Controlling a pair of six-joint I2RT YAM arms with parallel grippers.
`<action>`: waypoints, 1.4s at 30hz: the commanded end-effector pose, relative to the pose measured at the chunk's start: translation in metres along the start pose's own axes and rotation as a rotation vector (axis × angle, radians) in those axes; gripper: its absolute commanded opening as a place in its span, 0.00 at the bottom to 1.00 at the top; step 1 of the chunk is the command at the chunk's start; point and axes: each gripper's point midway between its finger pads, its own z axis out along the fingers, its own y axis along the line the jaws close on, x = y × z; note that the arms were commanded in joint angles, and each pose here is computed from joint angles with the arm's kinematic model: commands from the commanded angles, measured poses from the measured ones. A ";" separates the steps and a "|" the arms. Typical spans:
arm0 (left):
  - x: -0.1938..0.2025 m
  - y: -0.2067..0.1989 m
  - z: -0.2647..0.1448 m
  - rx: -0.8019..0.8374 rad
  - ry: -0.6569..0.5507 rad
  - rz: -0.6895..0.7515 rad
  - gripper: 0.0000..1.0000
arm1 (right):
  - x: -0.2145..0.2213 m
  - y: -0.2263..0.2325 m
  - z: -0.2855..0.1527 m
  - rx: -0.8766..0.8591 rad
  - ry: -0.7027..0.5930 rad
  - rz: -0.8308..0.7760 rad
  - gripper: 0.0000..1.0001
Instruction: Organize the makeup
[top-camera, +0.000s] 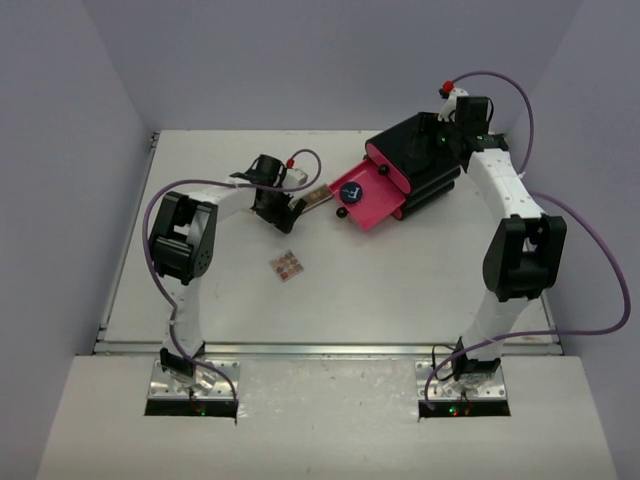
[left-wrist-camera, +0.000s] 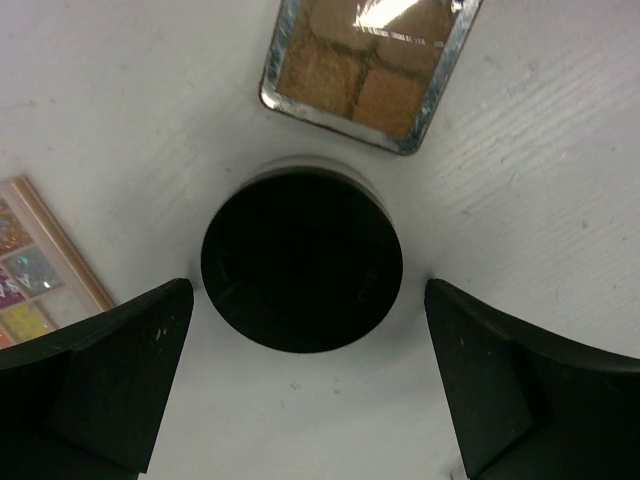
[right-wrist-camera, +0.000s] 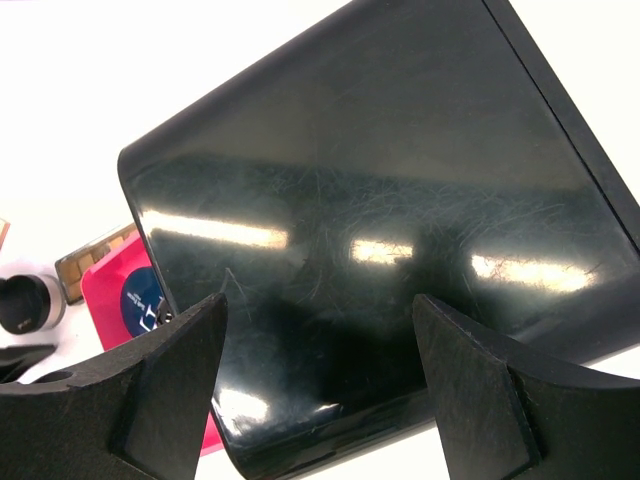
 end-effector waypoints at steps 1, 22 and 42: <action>-0.030 0.008 0.003 -0.018 -0.091 -0.022 0.97 | 0.001 -0.004 -0.009 0.022 0.002 -0.014 0.77; -0.122 -0.011 -0.107 0.045 -0.329 0.020 0.00 | 0.007 -0.006 -0.004 0.022 0.019 -0.008 0.77; -0.219 -0.174 -0.087 0.253 -0.444 0.265 0.12 | 0.012 -0.009 0.000 0.026 0.032 0.008 0.77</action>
